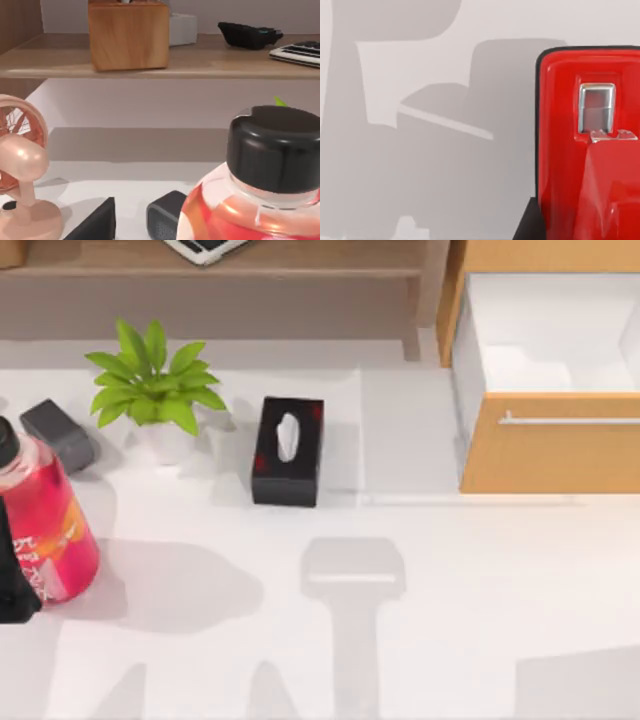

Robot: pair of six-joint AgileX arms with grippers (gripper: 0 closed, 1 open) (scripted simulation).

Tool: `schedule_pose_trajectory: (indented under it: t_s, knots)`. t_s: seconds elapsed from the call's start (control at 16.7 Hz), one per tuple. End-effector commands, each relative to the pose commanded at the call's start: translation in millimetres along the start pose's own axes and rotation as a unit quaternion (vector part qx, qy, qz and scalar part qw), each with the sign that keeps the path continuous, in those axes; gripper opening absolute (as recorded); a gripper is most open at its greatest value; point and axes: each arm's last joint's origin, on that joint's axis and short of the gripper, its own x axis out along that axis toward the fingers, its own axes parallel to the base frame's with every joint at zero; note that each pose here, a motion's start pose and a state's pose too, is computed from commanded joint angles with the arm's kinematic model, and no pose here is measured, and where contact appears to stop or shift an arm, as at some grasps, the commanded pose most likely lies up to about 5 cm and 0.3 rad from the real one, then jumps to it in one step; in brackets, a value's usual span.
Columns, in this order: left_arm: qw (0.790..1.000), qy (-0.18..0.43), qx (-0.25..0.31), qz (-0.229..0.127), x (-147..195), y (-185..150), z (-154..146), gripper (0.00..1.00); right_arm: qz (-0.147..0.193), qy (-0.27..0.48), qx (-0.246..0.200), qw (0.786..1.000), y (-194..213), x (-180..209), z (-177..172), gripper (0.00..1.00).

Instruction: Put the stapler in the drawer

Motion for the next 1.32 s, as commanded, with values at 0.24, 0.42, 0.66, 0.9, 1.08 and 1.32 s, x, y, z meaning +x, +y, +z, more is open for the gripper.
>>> schedule_pose_trajectory:
  t_s: [0.24, 0.42, 0.66, 0.9, 1.08, 1.32]
  knots:
    - [1.0, 0.0, 0.0, 0.0, 0.0, 0.0, 0.0, 1.0, -0.016, -0.065, -0.005, 0.998, -1.0, -23.8, 25.0, 0.0]
    - [1.0, 0.0, 0.0, 0.0, 0.0, 0.0, 0.0, 1.0, -0.029, -0.153, -0.014, 0.988, 0.9, -63.8, 65.8, 0.0]
    - [1.0, 0.0, 0.0, 0.0, 0.0, 0.0, 0.0, 1.0, -0.029, -0.282, -0.027, 0.959, 14.0, -136.4, 133.5, 0.0]
    - [1.0, 0.0, 0.0, 0.0, 0.0, 0.0, 0.0, 1.0, 0.0, -0.342, -0.024, 0.939, 36.6, -172.6, 196.2, 0.0]
    - [1.0, 0.0, 0.0, 0.0, 0.0, 0.0, 0.0, 1.0, 0.024, -0.319, -0.007, 0.947, 51.7, -155.9, 236.2, 0.0]
    - [1.0, 0.0, 0.0, 0.0, 0.0, 0.0, 0.0, 1.0, 0.04, -0.234, 0.026, 0.971, 64.9, -99.2, 272.4, 0.0]
